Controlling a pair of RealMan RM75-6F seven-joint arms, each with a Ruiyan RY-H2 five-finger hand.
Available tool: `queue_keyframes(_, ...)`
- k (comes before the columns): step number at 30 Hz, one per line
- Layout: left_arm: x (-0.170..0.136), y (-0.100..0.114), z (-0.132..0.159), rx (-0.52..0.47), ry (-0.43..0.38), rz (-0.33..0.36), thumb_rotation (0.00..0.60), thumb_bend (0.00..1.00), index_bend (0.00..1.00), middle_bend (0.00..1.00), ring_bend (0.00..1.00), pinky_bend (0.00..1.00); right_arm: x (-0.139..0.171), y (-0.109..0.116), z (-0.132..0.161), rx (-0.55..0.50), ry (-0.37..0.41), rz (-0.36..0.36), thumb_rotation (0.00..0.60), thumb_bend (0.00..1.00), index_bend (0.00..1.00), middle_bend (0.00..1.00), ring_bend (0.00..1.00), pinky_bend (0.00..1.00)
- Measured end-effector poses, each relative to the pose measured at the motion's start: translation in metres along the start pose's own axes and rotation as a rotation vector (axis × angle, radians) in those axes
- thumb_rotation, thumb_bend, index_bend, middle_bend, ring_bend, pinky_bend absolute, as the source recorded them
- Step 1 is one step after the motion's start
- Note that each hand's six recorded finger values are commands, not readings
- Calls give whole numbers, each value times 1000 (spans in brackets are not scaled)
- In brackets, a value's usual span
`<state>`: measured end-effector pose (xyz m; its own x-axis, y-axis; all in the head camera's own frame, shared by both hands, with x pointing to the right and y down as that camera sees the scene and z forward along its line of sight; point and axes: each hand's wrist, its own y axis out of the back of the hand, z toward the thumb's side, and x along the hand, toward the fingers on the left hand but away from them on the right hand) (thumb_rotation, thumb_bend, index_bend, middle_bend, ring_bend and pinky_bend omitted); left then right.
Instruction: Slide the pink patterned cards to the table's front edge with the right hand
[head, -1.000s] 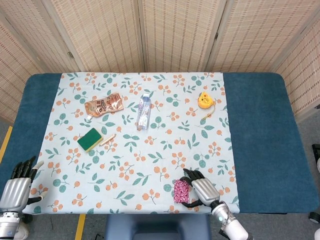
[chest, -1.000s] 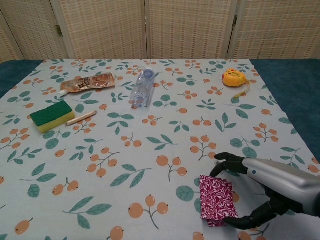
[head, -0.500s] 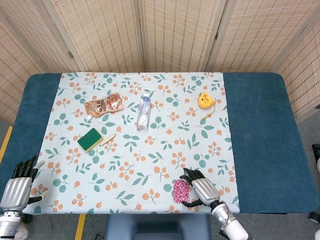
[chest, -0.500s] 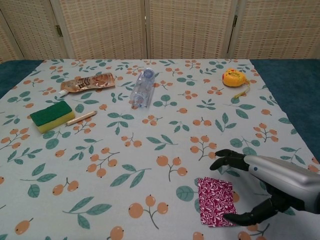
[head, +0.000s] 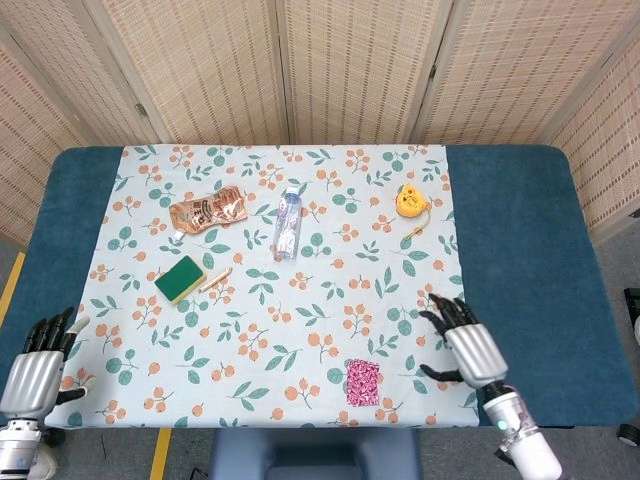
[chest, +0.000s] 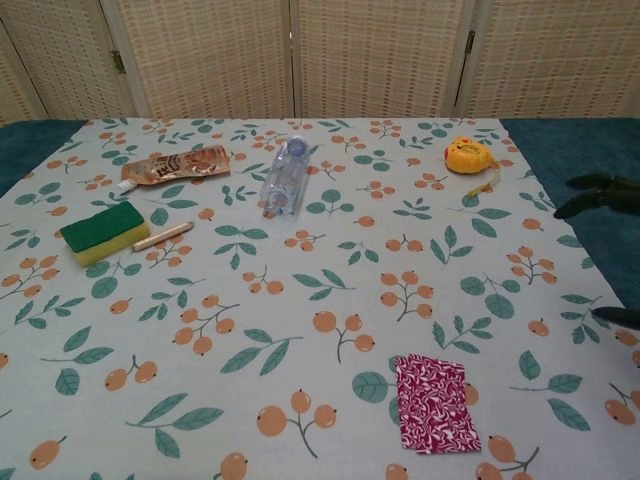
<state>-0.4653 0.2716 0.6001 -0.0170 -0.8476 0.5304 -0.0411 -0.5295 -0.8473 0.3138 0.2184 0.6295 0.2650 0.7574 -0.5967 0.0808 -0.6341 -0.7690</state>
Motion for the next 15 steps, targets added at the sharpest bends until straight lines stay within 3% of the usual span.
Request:
queue_keyframes(8, 3, 8, 12, 5, -17, 27, 600, 212, 162, 0, 40, 0, 29, 44, -67, 83, -107, -109, 581, 253, 148, 46, 0, 0)
queue_keyframes(15, 2, 17, 24, 14, -35, 51, 600, 212, 162, 0, 43, 0, 47, 55, -92, 81, -140, -199, 579, 253, 130, 53, 0, 0)
